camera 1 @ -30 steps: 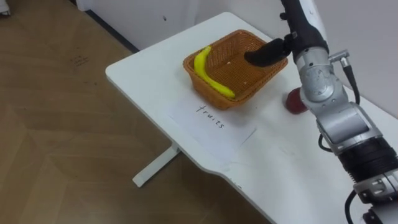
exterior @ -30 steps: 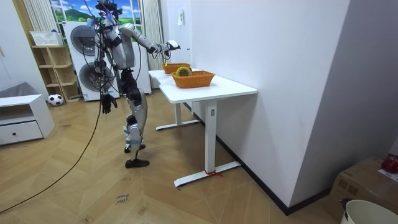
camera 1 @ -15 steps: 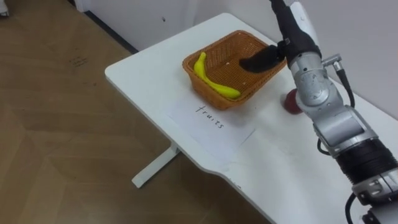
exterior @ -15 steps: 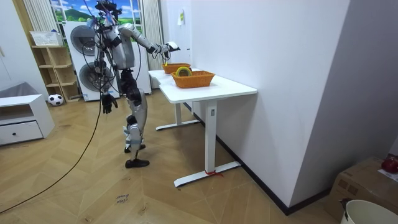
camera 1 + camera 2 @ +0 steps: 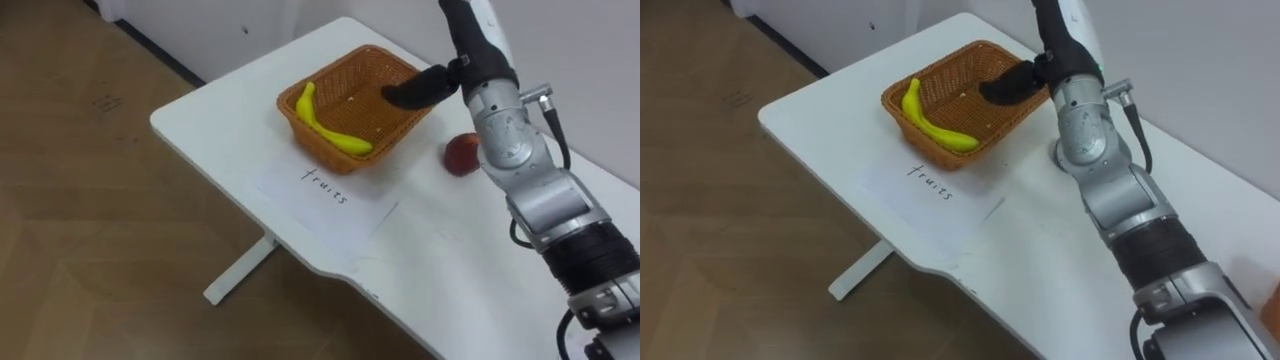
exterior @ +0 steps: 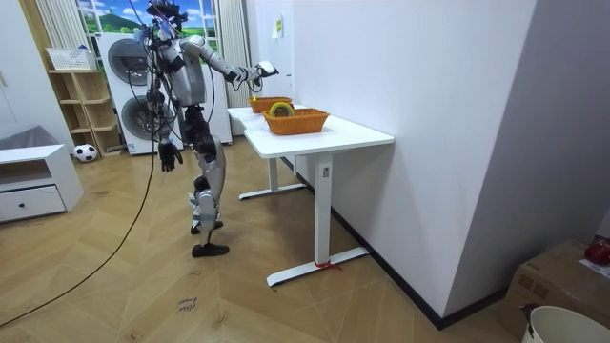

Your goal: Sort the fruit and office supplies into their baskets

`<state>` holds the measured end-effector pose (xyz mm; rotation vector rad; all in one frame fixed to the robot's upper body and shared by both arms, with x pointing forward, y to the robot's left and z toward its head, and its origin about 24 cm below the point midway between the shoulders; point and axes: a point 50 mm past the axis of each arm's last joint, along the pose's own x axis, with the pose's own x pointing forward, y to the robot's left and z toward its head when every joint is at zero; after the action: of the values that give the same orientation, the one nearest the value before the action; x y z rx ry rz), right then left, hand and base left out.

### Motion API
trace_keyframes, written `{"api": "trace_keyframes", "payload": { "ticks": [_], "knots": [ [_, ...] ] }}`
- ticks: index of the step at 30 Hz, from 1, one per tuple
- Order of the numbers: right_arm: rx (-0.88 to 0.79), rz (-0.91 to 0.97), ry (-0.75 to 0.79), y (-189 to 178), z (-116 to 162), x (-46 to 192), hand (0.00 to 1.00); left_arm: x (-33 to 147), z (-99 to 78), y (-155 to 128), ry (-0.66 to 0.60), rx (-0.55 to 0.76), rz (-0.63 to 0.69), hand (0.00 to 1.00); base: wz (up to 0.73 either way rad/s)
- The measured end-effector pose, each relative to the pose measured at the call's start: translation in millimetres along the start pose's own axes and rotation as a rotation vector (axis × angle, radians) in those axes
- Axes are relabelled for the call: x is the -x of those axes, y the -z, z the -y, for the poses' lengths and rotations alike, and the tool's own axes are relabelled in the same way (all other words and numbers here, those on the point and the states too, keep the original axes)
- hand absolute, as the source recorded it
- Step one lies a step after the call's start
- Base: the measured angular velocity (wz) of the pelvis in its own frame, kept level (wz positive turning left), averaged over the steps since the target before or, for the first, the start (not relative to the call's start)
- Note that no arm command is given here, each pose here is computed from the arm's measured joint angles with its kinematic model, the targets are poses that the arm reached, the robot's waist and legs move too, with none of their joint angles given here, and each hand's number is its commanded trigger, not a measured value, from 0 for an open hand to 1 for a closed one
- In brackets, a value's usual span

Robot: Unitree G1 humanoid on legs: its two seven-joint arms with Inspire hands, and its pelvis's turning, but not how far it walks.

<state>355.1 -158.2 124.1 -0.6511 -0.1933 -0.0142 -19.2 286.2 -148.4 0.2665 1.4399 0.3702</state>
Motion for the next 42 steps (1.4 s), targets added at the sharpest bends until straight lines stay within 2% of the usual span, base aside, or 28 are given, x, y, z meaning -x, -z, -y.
{"api": "trace_keyframes", "payload": {
  "ticks": [8,15,20,27,35,42],
  "knots": [
    [-0.186,-0.044,0.06,3.7,15.3,-2.7,0.0,0.3,3.6,1.6,0.003,0.007,-0.011,0.0,-0.04],
    [-0.266,-0.075,0.074,7.7,17.8,-2.5,0.0,0.5,7.1,3.7,0.007,0.012,-0.027,0.0,-0.06],
    [-0.392,-0.136,0.163,18.7,32.6,-3.1,0.0,1.0,10.2,6.2,0.013,0.017,-0.046,0.0,0.02],
    [-0.406,-0.168,0.197,27.2,37.6,-0.9,0.0,2.0,18.0,7.6,0.028,0.024,-0.054,0.0,0.01],
    [-0.391,-0.301,0.189,56.9,31.4,9.3,0.0,3.5,26.3,12.7,0.059,-0.011,-0.078,0.0,0.01],
    [-0.389,-0.305,0.178,58.0,29.7,9.6,0.0,4.1,34.0,0.3,0.087,-0.04,-0.027,0.0,0.0]
  ]
}}
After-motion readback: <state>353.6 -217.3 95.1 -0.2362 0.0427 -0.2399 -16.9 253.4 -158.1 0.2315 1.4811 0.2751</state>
